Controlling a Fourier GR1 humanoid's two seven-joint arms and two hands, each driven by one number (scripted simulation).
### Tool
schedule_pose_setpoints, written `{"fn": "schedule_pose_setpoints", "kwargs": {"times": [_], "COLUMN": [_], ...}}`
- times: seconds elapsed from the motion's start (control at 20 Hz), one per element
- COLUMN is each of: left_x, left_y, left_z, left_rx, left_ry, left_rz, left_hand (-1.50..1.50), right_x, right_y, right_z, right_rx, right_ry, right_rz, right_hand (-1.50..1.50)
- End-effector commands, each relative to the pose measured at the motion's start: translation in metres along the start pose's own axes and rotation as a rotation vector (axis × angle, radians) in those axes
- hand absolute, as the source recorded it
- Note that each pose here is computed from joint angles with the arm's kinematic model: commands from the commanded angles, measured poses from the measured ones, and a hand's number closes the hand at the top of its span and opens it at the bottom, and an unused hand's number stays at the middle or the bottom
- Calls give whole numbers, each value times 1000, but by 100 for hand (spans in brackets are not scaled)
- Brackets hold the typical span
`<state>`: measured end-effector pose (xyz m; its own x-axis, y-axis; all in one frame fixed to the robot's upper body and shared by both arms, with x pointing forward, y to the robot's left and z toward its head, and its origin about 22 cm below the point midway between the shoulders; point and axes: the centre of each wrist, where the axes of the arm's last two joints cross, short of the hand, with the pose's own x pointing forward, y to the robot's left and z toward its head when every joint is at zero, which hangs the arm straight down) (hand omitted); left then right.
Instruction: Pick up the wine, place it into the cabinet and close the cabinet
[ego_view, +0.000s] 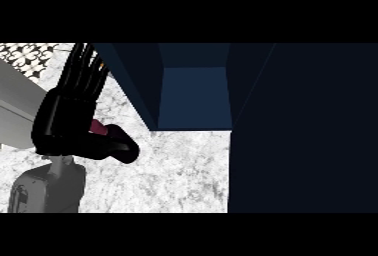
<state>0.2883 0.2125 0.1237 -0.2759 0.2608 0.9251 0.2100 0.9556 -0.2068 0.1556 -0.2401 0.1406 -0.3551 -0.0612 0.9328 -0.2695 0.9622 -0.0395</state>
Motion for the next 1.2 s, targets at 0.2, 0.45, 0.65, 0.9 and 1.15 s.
{"fn": "schedule_pose_setpoints", "kwargs": {"times": [0.2,0.45,0.65,0.9,1.15], "left_x": [6,8,2,6,17], "left_y": [-20,2,-21,-17,-20], "left_z": [-7,15,3,-1,10], "left_rx": [-4,3,2,20,46], "left_ry": [15,8,31,12,38], "left_rz": [22,27,12,8,-34], "left_hand": [-150,-150,-150,-150,-150], "right_x": [10,10,11,21,32], "right_y": [1,-1,-2,-14,-1], "right_z": [-5,1,-24,2,-6], "right_rx": [9,12,29,21,-1], "right_ry": [31,24,13,41,16], "right_rz": [-7,3,11,1,-9], "right_hand": [-150,-150,-150,-150,-150]}}
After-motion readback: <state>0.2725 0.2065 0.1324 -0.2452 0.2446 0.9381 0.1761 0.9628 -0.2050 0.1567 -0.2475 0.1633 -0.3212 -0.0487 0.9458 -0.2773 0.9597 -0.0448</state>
